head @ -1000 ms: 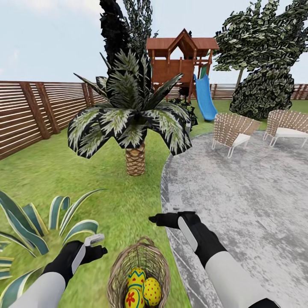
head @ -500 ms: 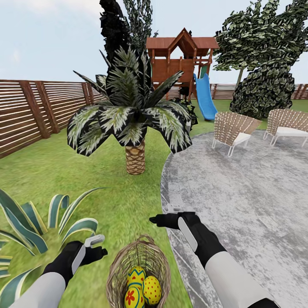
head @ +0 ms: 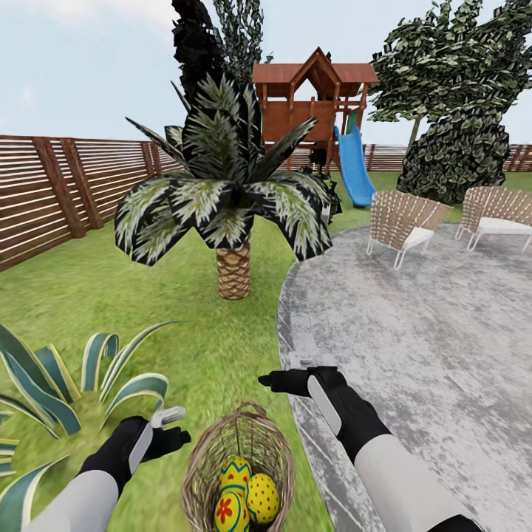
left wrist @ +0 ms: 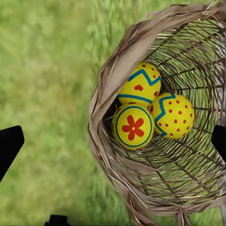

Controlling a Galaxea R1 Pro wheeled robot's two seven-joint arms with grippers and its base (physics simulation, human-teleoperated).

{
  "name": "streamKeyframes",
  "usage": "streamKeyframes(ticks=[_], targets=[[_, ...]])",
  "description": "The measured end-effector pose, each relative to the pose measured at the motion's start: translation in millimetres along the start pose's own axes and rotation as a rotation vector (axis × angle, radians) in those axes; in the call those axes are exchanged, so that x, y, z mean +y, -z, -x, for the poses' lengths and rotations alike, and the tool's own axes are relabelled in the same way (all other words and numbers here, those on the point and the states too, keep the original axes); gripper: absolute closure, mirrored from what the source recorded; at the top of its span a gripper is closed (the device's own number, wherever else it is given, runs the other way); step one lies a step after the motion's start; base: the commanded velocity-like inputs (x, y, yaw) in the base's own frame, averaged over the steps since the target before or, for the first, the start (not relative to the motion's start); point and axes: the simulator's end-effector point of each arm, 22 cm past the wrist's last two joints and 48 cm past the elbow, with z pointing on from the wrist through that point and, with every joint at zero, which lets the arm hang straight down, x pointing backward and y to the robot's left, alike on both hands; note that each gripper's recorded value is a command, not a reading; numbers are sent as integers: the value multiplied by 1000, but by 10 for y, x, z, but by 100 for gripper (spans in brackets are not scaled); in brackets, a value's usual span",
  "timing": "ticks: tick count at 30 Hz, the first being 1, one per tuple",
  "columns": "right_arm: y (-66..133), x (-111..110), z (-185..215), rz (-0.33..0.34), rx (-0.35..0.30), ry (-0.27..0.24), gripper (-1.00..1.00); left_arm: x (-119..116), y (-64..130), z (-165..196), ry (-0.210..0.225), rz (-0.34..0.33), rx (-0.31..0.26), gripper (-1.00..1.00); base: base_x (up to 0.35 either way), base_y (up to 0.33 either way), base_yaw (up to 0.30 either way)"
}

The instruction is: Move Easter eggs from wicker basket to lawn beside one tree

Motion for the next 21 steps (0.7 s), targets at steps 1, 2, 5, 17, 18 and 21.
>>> streamKeyframes(ticks=[1,2,5,17,18,21], targets=[[-11,-7,-12,0,0,0,-100,-3,-17,-9,0,-1,0,-100,0,0,0],[-23,-16,-25,-1,0,0,-100,-13,-35,-19,0,-3,1,-100,0,0,0],[-56,-36,-61,0,0,0,-100,-30,-88,-50,2,-7,2,-100,0,0,0],[-194,-117,-215,0,0,0,-100,-87,-317,-215,1,-11,15,-100,0,0,0],[-206,-124,-228,0,0,0,-100,-107,-343,-244,1,-7,19,-100,0,0,0],[-240,-147,-268,-1,0,0,-100,-91,-405,-301,-2,16,24,-100,0,0,0]])
